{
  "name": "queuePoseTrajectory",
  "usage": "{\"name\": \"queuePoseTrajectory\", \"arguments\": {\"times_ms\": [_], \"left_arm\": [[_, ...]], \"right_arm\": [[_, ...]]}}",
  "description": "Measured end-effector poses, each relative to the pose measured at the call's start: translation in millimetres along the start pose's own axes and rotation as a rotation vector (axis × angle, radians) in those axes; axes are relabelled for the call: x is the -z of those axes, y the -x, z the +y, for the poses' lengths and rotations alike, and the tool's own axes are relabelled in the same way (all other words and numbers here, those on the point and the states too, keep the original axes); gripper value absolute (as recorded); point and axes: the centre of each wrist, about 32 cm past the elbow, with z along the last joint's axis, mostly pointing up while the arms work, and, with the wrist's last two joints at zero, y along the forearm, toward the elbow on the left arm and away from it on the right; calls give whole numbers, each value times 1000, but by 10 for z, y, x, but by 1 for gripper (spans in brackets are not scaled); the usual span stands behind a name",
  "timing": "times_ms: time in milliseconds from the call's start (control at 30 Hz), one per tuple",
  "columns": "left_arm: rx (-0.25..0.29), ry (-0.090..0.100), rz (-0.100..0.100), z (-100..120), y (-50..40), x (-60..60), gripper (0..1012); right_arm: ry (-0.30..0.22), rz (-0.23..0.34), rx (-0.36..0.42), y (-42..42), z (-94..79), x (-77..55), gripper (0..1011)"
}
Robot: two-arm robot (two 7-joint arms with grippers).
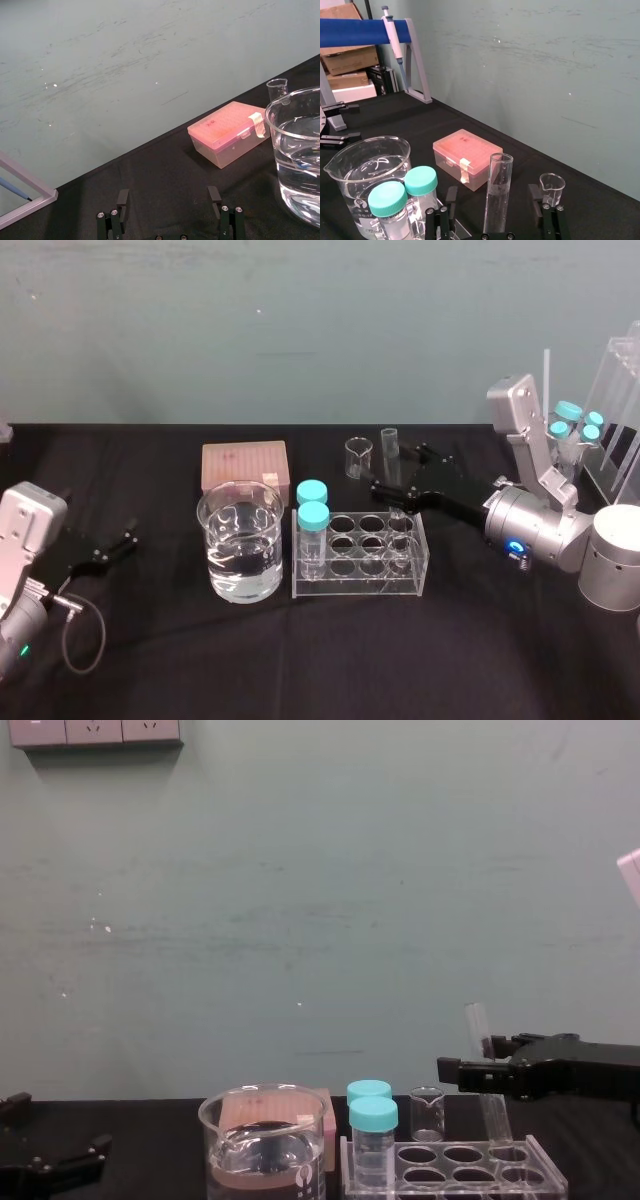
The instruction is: Hold the test tube with one hand and immerse one end into the beaker, then return it to the test tube rack.
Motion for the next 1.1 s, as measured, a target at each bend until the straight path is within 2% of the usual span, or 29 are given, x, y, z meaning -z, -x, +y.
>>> {"name": "queuePoseTrajectory", "arguments": {"times_ms": [233, 333, 433, 467, 633, 667, 800, 1100], "left_arm": [[0, 0, 0, 0, 0, 0, 1000], [0, 0, 0, 0, 0, 0, 1000], [0, 0, 0, 0, 0, 0, 1000], [0, 0, 0, 0, 0, 0, 1000], [0, 0, 0, 0, 0, 0, 1000], [0, 0, 0, 0, 0, 0, 1000], [0, 0, 0, 0, 0, 0, 1000], [0, 0, 0, 0, 0, 0, 1000]], "right_arm": [[0, 3, 1, -1, -2, 0, 735], [-1, 4, 1, -1, -3, 0, 609], [-1, 4, 1, -1, -3, 0, 549], [-1, 5, 1, -1, -4, 1, 488], [-1, 6, 2, -1, -5, 1, 343], [-1, 6, 2, -1, -5, 0, 282], [-2, 7, 1, 0, -4, -1, 226], [-8, 10, 3, 1, -6, 5, 226]]}}
